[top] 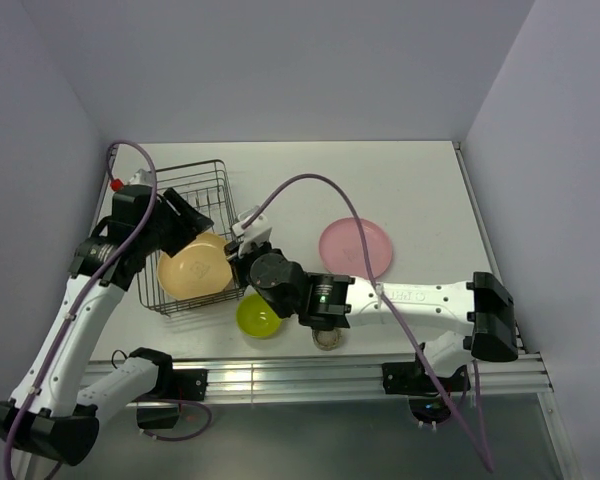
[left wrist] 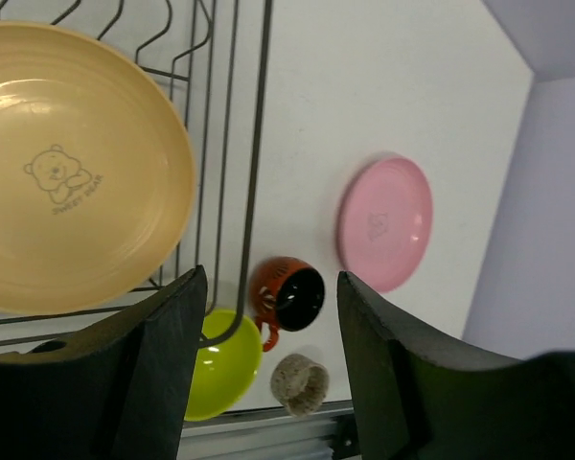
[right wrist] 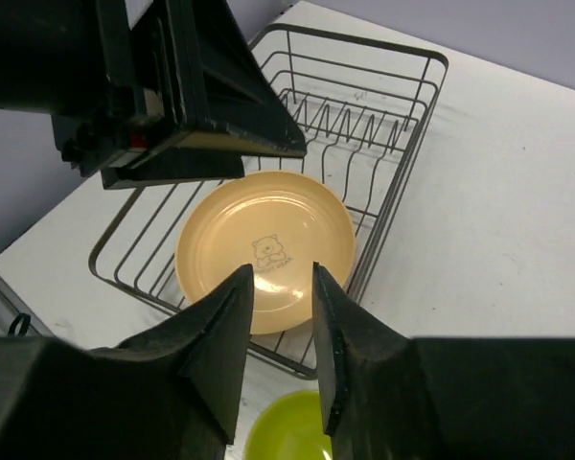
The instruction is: Load the mixed dishes into the dish rack
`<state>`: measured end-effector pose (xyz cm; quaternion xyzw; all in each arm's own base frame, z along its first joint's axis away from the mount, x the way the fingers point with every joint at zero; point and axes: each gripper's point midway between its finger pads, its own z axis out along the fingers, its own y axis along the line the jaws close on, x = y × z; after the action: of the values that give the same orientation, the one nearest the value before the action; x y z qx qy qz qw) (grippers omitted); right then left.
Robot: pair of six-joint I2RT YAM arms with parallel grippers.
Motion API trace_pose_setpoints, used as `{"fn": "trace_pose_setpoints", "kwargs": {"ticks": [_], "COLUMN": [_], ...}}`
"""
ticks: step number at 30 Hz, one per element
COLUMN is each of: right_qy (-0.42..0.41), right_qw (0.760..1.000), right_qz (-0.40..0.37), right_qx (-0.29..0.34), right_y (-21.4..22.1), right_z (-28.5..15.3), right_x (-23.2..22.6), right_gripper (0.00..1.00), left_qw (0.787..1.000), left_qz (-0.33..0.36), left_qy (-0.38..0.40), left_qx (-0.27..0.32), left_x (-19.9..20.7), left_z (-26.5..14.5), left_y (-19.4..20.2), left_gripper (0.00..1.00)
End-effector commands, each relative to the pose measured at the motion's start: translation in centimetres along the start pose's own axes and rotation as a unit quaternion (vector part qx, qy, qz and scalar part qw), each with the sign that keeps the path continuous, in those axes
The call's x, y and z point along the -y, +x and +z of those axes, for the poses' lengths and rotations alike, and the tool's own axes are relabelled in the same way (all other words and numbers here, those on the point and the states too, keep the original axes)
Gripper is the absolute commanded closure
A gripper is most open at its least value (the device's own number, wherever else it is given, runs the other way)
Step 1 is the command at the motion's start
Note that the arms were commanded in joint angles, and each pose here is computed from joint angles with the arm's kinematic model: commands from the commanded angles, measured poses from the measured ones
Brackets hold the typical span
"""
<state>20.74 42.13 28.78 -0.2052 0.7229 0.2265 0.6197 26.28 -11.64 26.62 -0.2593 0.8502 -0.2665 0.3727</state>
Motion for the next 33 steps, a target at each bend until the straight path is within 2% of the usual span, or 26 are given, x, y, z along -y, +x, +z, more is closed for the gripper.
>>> {"fn": "trace_pose_setpoints", "kwargs": {"ticks": [1, 5, 8, 12, 16, 19, 33], "right_qy": [-0.029, -0.037, -0.008, -0.002, -0.003, 0.008, 0.045], "right_qw": [0.996, 0.993, 0.990, 0.986, 0.979, 0.977, 0.972], "right_qz": [0.087, 0.090, 0.109, 0.145, 0.191, 0.208, 0.227], "right_qx": [-0.015, -0.068, -0.089, -0.087, -0.066, -0.045, 0.038], "right_y": [-2.1, -1.4, -1.5, -2.0, -2.9, -3.8, -6.4], "right_z": [-1.1, -0.7, -0.6, -1.7, -3.6, -5.0, -10.8], "right_x": [0.6, 1.2, 2.6, 4.3, 7.2, 9.3, 15.2], "right_gripper": [0.60, 0.42, 0.40, 0.39, 0.38, 0.37, 0.30], "left_qw": [0.999, 0.998, 0.996, 0.989, 0.969, 0.956, 0.929], "left_qz": [0.028, 0.025, 0.033, 0.075, 0.148, 0.177, 0.220], "left_qy": [-0.046, -0.062, -0.076, -0.093, -0.177, -0.207, -0.231], "left_qx": [0.006, -0.007, -0.036, -0.085, -0.092, -0.106, -0.189], "left_x": [-1.5, -2.2, -2.9, -3.6, -5.4, -6.5, -9.4], "left_z": [1.3, 3.1, 4.5, 6.5, 7.6, 8.0, 11.9], "left_y": [-0.7, -0.4, 0.5, 2.0, 2.5, 2.9, 7.8], "left_gripper": [0.37, 0.37, 0.40, 0.53, 0.53, 0.53, 0.50]}}
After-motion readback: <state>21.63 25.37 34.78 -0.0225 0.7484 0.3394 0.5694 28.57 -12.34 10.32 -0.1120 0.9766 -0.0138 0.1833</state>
